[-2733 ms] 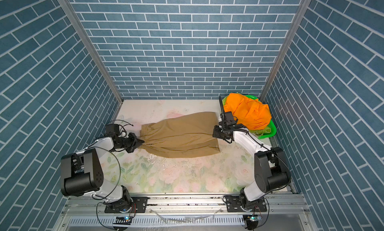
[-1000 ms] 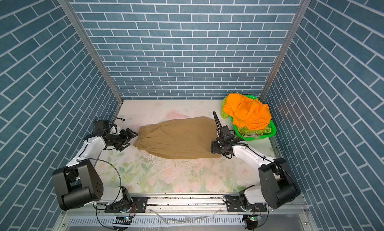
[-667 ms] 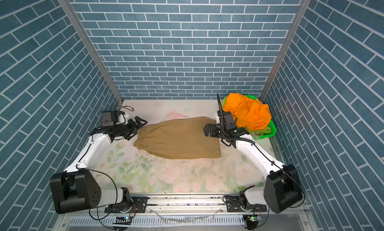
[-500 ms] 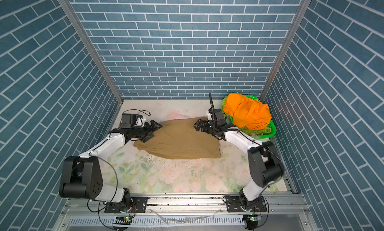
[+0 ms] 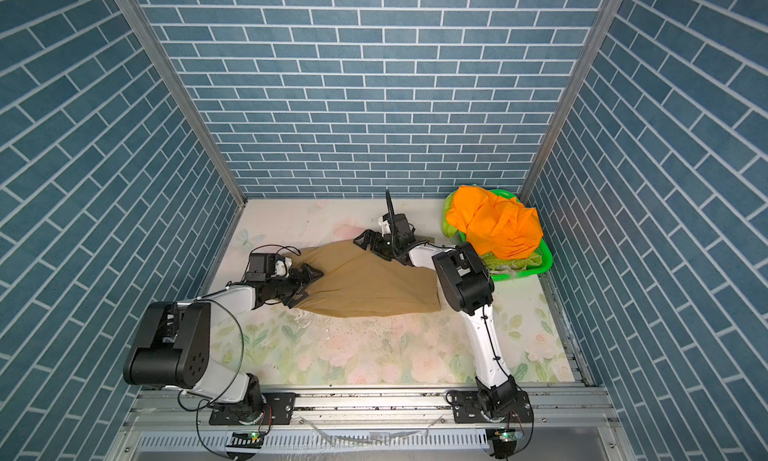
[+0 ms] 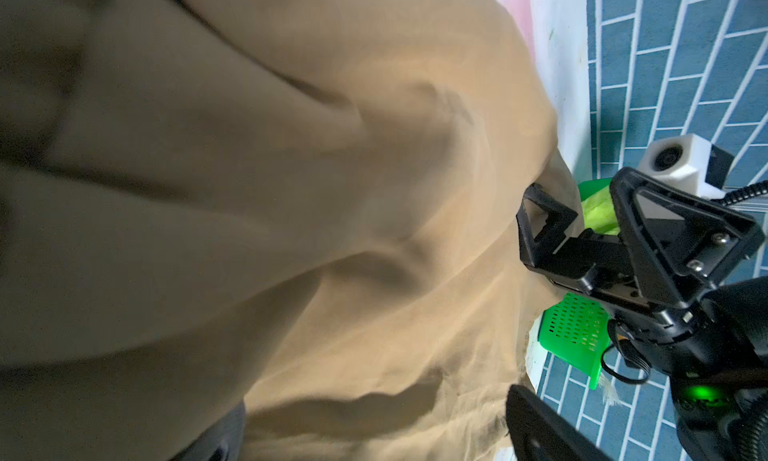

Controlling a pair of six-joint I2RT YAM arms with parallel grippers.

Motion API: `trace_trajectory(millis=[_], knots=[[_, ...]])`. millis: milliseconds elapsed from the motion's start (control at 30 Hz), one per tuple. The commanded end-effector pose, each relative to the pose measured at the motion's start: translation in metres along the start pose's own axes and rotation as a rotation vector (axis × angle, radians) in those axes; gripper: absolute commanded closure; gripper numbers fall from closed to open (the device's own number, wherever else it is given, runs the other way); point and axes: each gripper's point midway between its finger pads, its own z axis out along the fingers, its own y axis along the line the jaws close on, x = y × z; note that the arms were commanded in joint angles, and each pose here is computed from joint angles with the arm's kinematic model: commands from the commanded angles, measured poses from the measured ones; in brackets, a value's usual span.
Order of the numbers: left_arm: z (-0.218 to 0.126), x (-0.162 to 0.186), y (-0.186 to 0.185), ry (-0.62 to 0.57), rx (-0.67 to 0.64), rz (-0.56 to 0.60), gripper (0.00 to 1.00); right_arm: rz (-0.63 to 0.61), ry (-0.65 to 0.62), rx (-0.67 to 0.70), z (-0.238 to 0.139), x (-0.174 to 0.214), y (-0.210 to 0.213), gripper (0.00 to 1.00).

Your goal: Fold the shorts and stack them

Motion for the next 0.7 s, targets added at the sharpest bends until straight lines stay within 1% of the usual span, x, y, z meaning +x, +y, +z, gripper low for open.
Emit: trace_trajectory(millis=[0, 100, 167, 233, 300, 400, 467, 533, 600, 667], knots=[[0.005, 0.028, 0.051, 0.053, -0.14, -0.08, 0.0, -0.008, 0.028, 0.032, 0.001, -0.003, -0.021, 0.01], [0.005, 0.034, 0.07, 0.073, -0.193, -0.085, 0.01, -0.035, 0.042, 0.102, -0.013, -0.008, -0.049, 0.01], [0.006, 0.035, 0.077, 0.08, -0.191, -0.11, 0.0, -0.037, 0.043, 0.144, -0.027, -0.017, -0.072, 0.01], [0.006, 0.029, 0.069, 0.067, -0.155, -0.107, 0.0, -0.027, 0.036, 0.176, -0.042, -0.026, -0.094, 0.01], [0.004, 0.017, 0.047, 0.047, -0.103, -0.07, 0.0, -0.031, 0.024, 0.182, -0.058, -0.037, -0.103, 0.01], [-0.01, -0.01, -0.005, -0.005, -0.051, 0.037, 0.0, -0.089, 0.034, 0.133, -0.076, -0.05, -0.079, 0.01], [-0.03, -0.03, -0.046, -0.066, -0.061, 0.162, 0.0, -0.143, 0.008, 0.119, -0.095, -0.056, -0.044, 0.01], [-0.042, -0.043, -0.072, -0.118, -0.082, 0.257, 0.0, -0.17, -0.02, 0.115, -0.109, -0.052, -0.014, 0.01], [-0.041, -0.05, -0.089, -0.113, -0.055, 0.268, 0.0, -0.18, -0.032, 0.138, -0.116, -0.036, 0.006, 0.01], [-0.027, -0.054, -0.097, -0.074, -0.012, 0.216, 0.0, -0.179, -0.033, 0.139, -0.115, -0.007, 0.023, 0.01]])
